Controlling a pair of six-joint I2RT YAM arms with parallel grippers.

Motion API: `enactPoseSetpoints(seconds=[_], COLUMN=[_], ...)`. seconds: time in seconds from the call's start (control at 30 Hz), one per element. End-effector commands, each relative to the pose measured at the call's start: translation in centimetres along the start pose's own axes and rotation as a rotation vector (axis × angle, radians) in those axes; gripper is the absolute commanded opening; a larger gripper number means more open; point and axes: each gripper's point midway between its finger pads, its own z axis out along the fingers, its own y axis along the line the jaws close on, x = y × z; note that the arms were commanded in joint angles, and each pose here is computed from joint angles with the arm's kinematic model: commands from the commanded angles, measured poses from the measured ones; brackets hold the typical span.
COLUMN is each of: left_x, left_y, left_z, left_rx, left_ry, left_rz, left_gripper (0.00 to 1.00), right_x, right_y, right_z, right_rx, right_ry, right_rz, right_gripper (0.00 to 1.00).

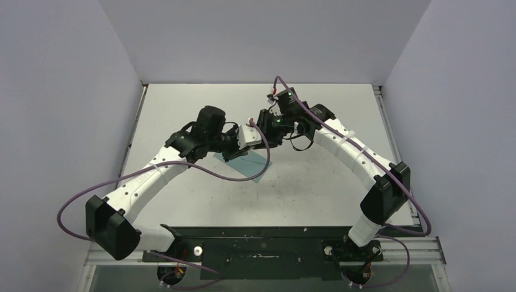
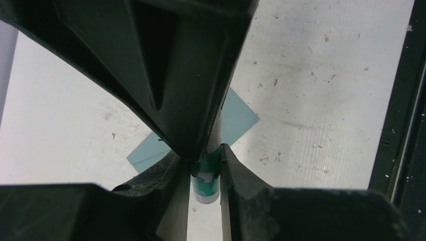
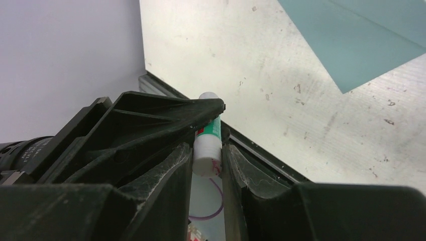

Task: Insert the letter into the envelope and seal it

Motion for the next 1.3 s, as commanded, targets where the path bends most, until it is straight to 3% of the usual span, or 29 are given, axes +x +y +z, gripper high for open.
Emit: enactPoseSetpoints(seconds=[0.0, 0.13, 0.4, 0.67, 0.93, 1.13, 1.27], left_x=[-9.3, -9.7, -11.6, -16.7, -21.2, -20.2, -16.4], left_y=[1.9, 1.7, 2.8, 4.7, 4.9, 5.0, 5.1], left_z=[-1.5, -1.7, -2.5, -4.7, -6.7, -6.1, -4.7], left_rx=[-0.041, -0.046, -0.146, -0.251, -0.271, -0.276, -0.268], left_ry=[-0.270, -0.314, -0.449, -0.590, -0.767, -0.791, -0.723], left_rz=[0.071, 0.051, 0.155, 0.268, 0.276, 0.213, 0.107], left_gripper=[0.00, 0.00, 0.00, 0.00, 0.00, 0.00, 0.00], right_x=[1.4, 1.5, 2.8, 5.7, 7.6, 9.2, 6.8], right_y=[-0.1, -0.4, -2.4, -4.7, -6.8, -6.8, -5.9], right_z=[1.4, 1.6, 2.6, 4.3, 7.0, 8.5, 7.7], right_rx=[0.063, 0.073, 0.109, 0.162, 0.209, 0.187, 0.158], right_ry=[0.010, -0.004, 0.049, 0.143, 0.202, 0.255, 0.195], right_rz=[-0.052, -0.063, -0.055, -0.021, 0.036, 0.067, 0.052], right_gripper=[0.05, 0.05, 0.05, 0.05, 0.05, 0.05, 0.05])
